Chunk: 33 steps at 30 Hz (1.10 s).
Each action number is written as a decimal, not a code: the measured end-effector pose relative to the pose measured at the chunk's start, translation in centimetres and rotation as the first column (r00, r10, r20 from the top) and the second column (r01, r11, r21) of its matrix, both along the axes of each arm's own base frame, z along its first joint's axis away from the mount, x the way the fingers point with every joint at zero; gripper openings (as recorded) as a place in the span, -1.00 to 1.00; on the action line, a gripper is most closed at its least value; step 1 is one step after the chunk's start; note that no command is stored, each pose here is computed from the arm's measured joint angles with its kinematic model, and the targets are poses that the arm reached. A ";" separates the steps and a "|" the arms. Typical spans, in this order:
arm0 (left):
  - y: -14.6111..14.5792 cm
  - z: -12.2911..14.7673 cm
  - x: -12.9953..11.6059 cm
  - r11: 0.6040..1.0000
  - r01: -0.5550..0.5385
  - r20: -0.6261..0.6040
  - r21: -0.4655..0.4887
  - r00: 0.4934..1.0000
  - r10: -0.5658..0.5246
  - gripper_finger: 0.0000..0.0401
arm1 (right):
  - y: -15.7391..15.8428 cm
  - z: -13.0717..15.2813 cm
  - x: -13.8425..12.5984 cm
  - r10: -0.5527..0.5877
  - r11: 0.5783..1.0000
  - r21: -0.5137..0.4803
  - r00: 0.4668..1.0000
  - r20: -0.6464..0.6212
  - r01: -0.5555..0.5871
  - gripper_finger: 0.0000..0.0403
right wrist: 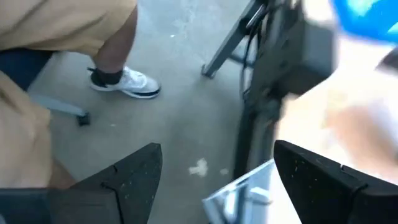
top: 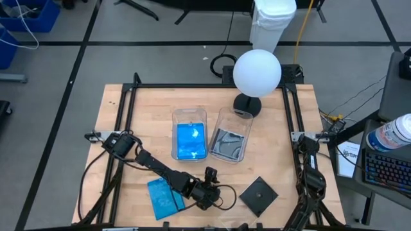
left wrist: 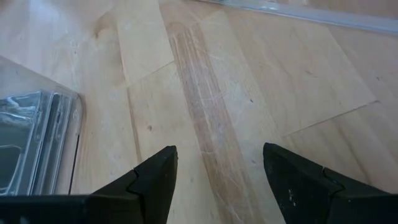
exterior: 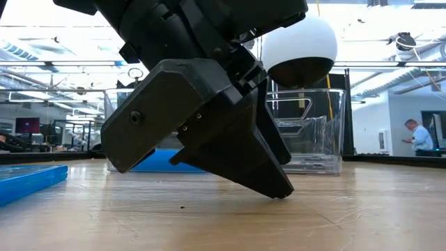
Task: Pick & place jewel cases by type
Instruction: Put the black cd case into the right transparent bin
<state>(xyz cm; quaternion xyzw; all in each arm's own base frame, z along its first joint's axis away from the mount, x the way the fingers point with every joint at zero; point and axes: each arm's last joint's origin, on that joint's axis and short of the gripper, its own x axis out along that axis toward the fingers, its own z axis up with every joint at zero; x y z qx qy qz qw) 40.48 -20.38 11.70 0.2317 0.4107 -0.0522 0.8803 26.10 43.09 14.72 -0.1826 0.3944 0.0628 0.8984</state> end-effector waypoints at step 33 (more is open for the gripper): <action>1.1 0.0 0.5 1.000 -0.023 -0.007 -0.018 1.000 0.023 0.21 | 0.8 -2.4 -2.0 0.088 0.980 -0.176 0.995 -0.055 -0.097 -0.06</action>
